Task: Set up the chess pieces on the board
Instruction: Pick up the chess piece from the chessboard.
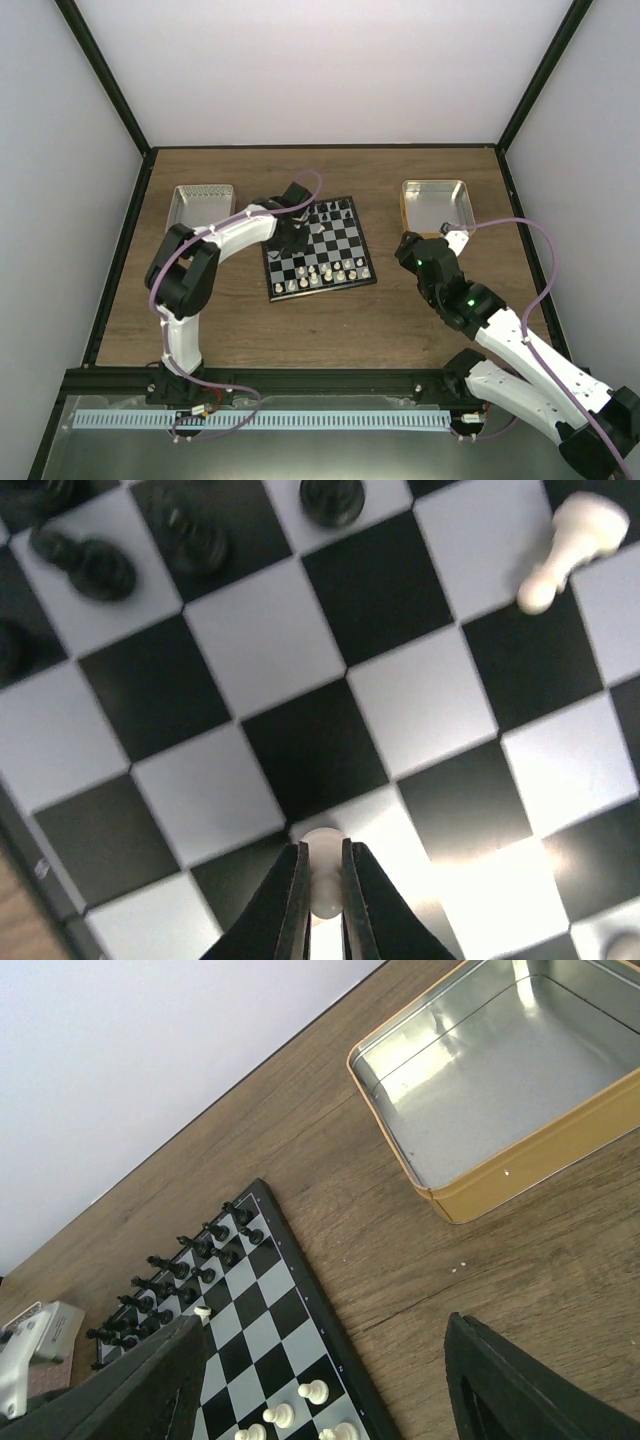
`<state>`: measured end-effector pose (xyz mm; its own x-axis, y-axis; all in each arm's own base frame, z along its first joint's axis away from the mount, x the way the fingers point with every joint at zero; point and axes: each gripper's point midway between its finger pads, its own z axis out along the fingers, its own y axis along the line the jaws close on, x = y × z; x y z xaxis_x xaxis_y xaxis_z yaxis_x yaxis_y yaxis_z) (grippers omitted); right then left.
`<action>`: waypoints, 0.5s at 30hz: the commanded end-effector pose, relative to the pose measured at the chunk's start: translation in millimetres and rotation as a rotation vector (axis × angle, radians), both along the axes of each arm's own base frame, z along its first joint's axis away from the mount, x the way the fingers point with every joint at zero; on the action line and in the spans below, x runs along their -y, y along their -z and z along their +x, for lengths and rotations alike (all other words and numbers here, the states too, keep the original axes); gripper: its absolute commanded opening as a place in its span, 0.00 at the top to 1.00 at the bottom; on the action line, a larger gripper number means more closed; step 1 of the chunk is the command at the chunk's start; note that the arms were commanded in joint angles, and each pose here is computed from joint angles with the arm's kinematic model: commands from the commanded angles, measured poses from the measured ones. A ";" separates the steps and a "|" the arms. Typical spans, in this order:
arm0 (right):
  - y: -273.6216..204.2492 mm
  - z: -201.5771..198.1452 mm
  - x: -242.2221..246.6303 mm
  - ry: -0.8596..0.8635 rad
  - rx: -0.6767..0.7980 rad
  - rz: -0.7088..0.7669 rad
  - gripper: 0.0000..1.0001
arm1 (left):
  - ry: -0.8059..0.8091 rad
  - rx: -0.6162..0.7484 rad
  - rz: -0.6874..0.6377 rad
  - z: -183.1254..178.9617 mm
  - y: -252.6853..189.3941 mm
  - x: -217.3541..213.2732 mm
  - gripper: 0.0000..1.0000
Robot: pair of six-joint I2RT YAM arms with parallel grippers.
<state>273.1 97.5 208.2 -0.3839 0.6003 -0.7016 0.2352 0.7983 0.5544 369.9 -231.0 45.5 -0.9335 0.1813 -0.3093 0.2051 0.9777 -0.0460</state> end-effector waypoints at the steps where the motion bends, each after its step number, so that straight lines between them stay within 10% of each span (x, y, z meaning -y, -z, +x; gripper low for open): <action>1: -3.4 1.6 1.6 0.014 0.020 0.010 0.33 | 0.005 0.023 -0.009 -17.2 -22.2 -13.5 0.91; 15: 2.4 6.6 -6.6 -0.007 0.008 0.016 0.33 | 0.042 -0.080 -0.061 -72.2 -14.1 -19.5 0.90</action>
